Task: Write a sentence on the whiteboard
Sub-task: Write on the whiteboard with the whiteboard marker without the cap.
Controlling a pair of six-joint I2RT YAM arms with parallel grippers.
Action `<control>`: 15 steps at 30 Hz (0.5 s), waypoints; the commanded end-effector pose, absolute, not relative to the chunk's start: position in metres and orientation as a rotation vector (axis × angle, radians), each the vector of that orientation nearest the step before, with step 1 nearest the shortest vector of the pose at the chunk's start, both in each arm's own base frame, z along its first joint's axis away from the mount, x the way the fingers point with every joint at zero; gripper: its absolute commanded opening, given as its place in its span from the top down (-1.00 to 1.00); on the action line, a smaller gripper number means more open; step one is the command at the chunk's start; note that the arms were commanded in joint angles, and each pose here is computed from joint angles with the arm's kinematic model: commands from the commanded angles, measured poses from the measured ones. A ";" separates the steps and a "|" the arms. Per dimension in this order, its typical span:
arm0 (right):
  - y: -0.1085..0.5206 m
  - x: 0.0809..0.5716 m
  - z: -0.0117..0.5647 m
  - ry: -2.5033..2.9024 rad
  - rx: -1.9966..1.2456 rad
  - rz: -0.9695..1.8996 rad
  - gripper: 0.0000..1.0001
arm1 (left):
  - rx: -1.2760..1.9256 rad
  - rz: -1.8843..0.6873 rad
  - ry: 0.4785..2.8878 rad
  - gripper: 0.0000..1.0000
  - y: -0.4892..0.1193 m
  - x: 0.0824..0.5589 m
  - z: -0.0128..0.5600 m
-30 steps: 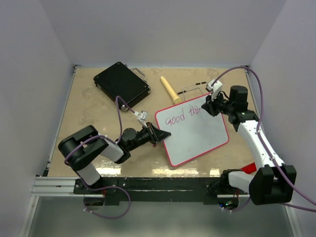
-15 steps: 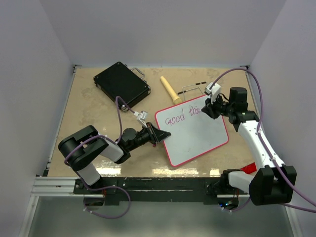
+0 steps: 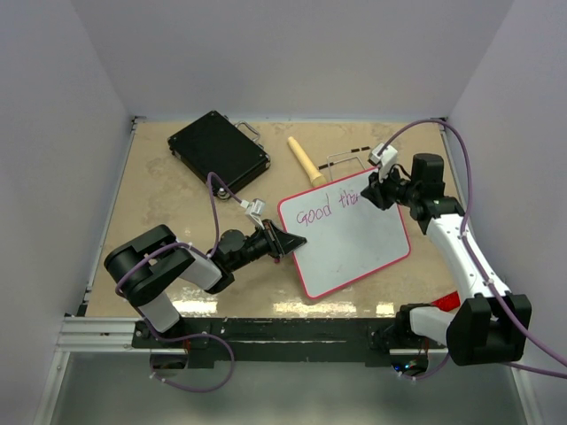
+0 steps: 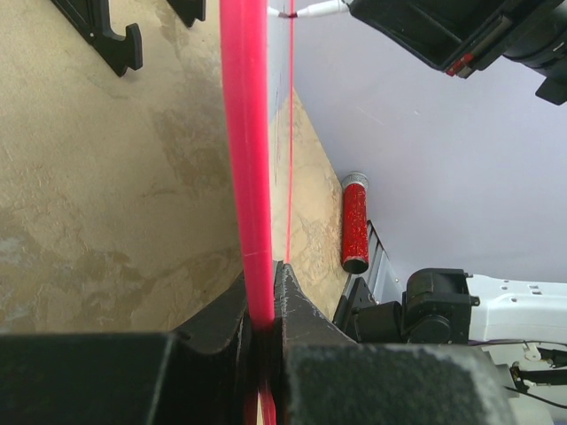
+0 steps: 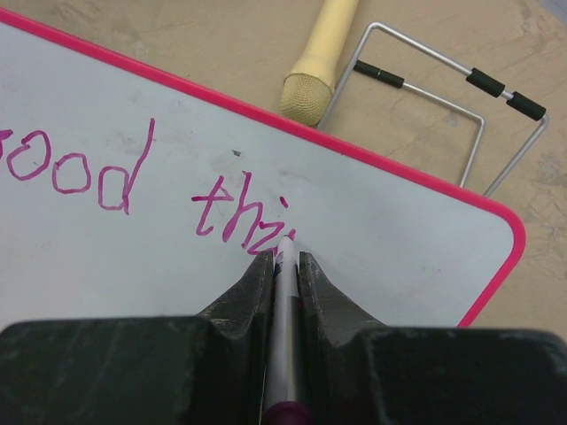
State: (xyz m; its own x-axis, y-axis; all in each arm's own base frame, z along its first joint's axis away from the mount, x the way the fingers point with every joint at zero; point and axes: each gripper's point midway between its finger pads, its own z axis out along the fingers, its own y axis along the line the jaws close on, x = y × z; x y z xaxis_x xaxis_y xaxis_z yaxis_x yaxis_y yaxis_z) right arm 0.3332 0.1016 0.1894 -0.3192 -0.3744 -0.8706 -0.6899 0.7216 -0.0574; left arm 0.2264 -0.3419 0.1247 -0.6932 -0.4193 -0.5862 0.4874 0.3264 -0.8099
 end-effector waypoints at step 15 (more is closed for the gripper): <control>0.097 0.335 0.196 1.921 -0.847 0.351 1.00 | 0.208 -1.524 1.558 1.00 -0.345 0.220 0.175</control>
State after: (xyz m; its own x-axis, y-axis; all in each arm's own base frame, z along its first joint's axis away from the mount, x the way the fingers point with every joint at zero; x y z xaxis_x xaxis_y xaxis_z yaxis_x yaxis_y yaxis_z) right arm 0.3463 0.0949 0.1959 -0.3011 -0.3687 -0.8794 -0.6481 0.7556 -0.0949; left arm 0.2263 -0.3419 0.1247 -0.6930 -0.4187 -0.5869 0.4884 0.3261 -0.8094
